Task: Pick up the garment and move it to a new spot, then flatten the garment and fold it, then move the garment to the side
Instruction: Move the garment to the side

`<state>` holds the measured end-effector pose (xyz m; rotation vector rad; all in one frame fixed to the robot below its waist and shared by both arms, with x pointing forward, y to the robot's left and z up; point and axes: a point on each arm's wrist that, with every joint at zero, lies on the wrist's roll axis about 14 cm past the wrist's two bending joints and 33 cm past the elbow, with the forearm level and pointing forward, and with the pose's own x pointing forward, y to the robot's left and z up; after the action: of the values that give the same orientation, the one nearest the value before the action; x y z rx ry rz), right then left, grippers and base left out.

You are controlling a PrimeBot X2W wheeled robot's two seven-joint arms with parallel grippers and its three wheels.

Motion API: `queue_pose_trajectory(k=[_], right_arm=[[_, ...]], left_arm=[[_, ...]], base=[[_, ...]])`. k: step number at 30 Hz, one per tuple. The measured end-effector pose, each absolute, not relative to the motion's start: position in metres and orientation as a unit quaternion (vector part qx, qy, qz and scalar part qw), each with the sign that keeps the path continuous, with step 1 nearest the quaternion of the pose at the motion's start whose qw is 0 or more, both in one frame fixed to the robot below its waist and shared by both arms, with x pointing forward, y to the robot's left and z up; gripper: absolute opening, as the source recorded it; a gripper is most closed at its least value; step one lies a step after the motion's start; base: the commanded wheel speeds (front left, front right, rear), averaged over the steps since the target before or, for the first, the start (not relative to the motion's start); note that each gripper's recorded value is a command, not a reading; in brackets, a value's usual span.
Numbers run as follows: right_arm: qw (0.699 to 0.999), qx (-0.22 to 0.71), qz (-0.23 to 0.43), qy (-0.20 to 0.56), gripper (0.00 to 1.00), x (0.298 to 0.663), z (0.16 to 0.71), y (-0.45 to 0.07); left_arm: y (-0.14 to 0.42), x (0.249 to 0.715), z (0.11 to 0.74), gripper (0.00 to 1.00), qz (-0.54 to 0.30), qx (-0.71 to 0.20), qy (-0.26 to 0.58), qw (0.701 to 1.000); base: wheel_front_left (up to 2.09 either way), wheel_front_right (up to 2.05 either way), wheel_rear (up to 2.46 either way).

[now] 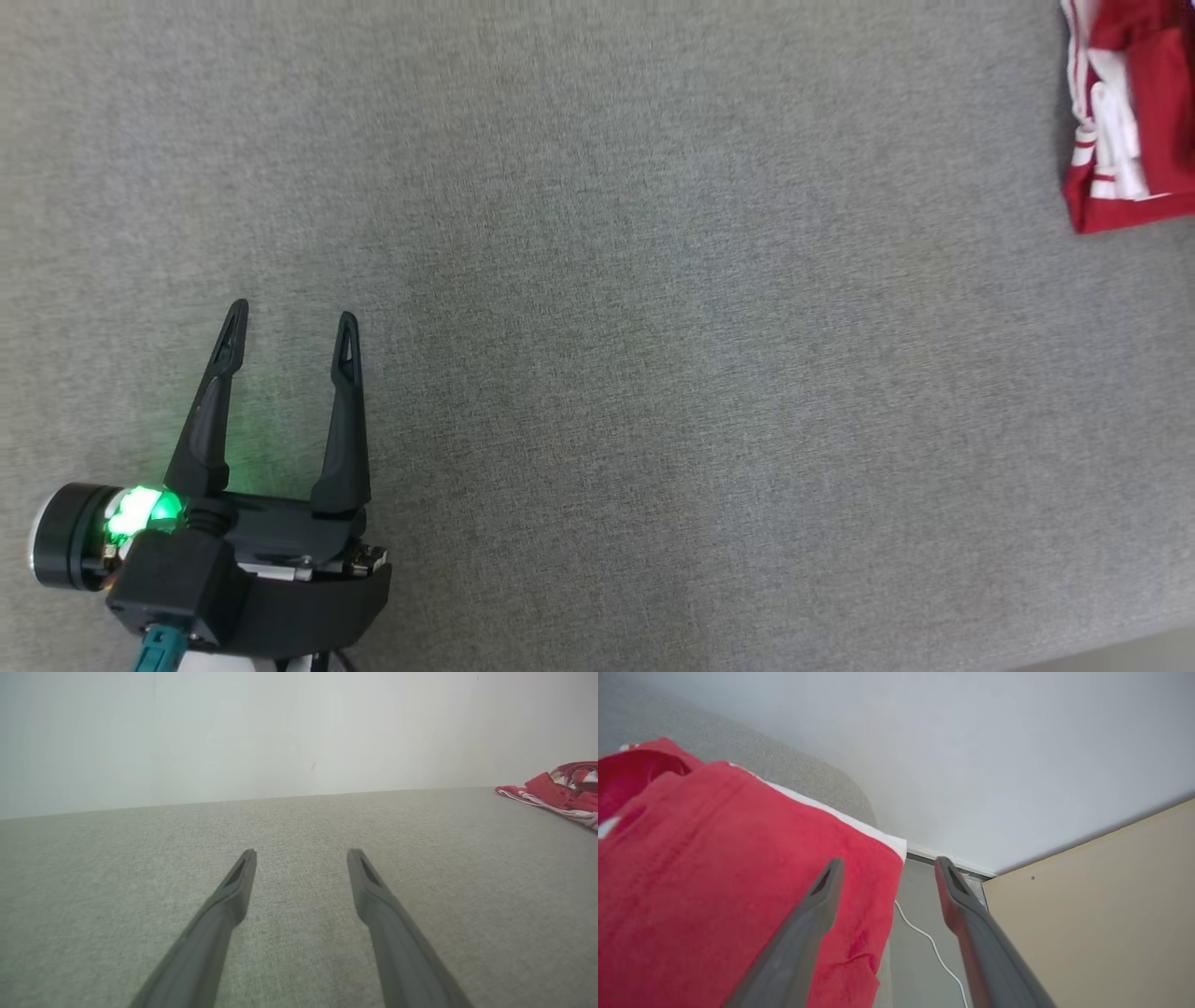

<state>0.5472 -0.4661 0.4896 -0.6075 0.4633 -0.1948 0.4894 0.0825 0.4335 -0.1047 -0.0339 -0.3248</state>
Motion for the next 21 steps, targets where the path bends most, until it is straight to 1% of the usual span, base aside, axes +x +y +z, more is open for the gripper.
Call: queue_pose_trajectory(k=[4,8,10,12,13,16,21], right_arm=[[0.948,-0.261,-0.094,0.158,1.0,0.562,0.522,-0.447],[0.967,-0.236,-0.058,0.082,1.0,0.577,0.563,-0.41],[0.974,-0.219,-0.038,0.045,1.0,0.577,0.58,-0.389],[0.98,-0.199,-0.015,0.021,1.0,0.572,0.586,-0.366],[0.98,-0.199,-0.015,0.021,1.0,0.572,0.586,-0.366],[0.986,-0.165,0.01,-0.017,1.0,0.559,0.593,-0.335],[0.992,-0.106,0.032,-0.062,1.0,0.524,0.595,-0.296]], left_arm=[[0.086,0.486,0.442,1.0,-0.155,-0.055,-0.021,0.986],[0.097,0.475,0.45,1.0,-0.138,-0.055,-0.018,0.989],[0.103,0.469,0.455,1.0,-0.128,-0.056,-0.018,0.99],[0.11,0.462,0.461,1.0,-0.119,-0.056,-0.019,0.991],[0.11,0.462,0.461,1.0,-0.119,-0.056,-0.019,0.991],[0.119,0.45,0.47,1.0,-0.107,-0.058,-0.022,0.992],[0.131,0.429,0.489,1.0,-0.092,-0.058,-0.035,0.993]], base=[[0.0,0.0,0.0],[0.0,0.0,0.0],[0.0,0.0,0.0],[0.0,0.0,0.0],[0.0,0.0,0.0],[0.0,0.0,0.0],[0.0,0.0,0.0]])
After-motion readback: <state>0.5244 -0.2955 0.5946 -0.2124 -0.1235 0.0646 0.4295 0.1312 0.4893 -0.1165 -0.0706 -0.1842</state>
